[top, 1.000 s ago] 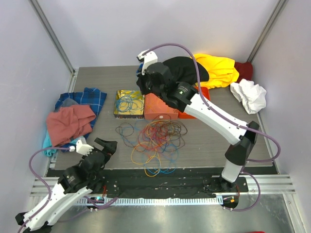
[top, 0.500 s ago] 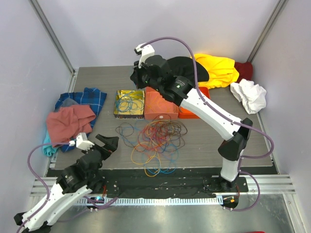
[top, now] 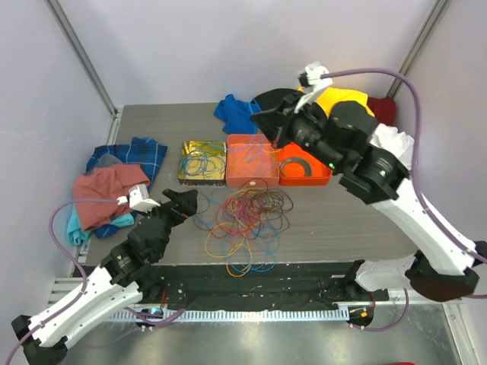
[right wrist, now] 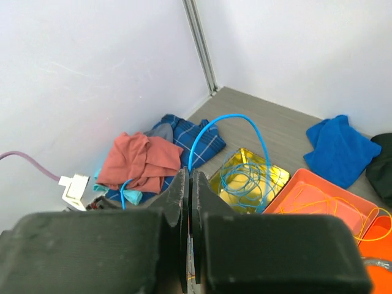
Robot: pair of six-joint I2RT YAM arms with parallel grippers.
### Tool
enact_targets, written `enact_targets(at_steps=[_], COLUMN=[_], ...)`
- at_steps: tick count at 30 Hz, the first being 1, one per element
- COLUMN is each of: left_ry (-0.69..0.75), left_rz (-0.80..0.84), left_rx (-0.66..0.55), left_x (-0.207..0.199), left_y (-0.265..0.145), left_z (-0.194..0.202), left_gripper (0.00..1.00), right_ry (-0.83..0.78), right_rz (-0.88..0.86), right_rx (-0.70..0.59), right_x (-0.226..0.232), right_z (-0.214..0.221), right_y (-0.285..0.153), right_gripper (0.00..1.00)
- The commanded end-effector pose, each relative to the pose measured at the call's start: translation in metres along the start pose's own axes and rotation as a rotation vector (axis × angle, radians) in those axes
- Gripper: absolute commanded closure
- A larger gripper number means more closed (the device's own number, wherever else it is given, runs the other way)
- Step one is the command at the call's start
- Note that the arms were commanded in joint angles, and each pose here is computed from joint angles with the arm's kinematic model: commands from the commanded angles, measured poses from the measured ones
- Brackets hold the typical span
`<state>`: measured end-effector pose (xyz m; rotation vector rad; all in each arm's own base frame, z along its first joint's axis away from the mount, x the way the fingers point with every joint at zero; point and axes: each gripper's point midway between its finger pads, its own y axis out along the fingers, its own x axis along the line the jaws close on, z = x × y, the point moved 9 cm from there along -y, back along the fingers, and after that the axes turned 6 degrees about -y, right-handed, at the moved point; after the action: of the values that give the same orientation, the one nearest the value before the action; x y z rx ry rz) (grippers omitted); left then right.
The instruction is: Untangle the cables
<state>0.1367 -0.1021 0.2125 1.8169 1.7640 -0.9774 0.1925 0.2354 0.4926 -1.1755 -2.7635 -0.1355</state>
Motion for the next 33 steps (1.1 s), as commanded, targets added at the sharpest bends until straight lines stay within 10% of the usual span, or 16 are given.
enact_targets(at_steps=[1,14,33], left_ry=[-0.075,-0.025,-0.163], left_rz=[0.135,0.578,0.571], left_rx=[-0.190,0.058,0.122], left_x=[-0.045,-0.155,-0.165], left_y=[0.007,0.053,0.092], left_z=[-0.036,-0.022,-0.018], left_gripper=[0.00,0.00,0.00], right_ry=[-0.020,-0.040,-0.048], right_rz=[-0.034,-0.005,-0.022], right_rx=[-0.033,-0.052,-0.029], right_x=[0.000,-0.009,-0.009], right_z=[-0.005,-0.002,0.008], right_y=[-0.027,-0.068,-0.066], right_gripper=[0.99,0.99,0.99])
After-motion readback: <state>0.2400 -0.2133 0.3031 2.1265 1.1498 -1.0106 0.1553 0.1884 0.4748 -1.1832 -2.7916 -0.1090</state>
